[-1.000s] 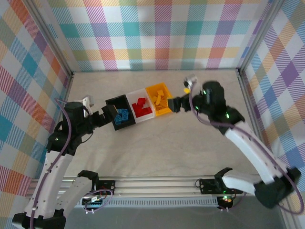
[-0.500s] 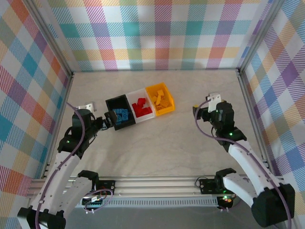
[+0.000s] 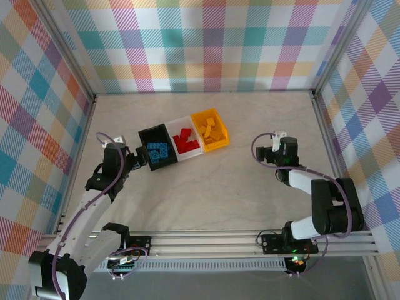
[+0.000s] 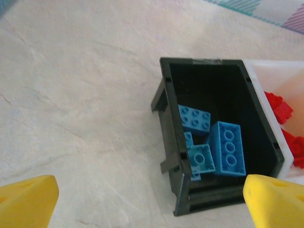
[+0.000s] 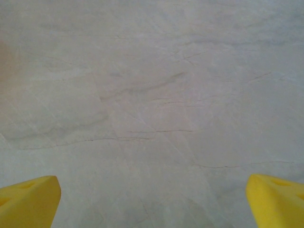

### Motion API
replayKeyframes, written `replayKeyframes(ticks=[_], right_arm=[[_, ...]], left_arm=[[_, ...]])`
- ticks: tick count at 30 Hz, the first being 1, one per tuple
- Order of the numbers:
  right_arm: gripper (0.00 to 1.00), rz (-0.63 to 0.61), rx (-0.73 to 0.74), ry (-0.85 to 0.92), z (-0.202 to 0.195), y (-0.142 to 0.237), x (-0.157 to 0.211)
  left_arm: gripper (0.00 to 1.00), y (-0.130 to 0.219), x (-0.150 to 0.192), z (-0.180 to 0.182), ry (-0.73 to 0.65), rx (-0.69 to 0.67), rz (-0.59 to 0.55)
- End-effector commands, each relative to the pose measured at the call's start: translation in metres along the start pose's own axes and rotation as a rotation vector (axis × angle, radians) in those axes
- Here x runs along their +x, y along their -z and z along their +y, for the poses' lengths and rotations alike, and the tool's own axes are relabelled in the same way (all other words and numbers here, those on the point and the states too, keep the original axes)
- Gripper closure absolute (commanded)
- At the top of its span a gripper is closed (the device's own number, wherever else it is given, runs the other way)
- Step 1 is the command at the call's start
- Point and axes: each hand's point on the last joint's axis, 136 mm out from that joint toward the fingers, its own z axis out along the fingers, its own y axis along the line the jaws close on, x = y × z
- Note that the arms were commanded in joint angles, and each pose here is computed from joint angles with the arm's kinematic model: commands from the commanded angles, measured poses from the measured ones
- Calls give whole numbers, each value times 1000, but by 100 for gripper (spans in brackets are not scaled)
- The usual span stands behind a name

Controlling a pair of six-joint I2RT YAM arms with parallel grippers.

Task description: Sort the legos into containers by color

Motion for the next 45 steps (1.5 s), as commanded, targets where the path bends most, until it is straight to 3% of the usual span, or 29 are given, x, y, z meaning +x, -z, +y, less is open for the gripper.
replayKeyframes(ticks=[1,6,11,18,29,45], right_arm=[[0,-130,-42,-26,5,1,-31],[0,-196,-59,-23,8,4,-31],[0,-201,-62,-21,9,4,-30],[0,-207,-64,-20,9,5,-29],[0,-205,-64,-21,9,4,-29],[0,-207,-64,-20,9,4,-29]], left_arm=[[0,2,-15,17,-52,-72,-110],[0,-2,-14,29,-142,-135,-169],[0,-19,-14,28,-107,-135,-220],[0,-67,1,20,-159,-148,-136],[0,-114,15,6,-265,-116,-86],[0,-118,15,-9,-283,-8,-223]])
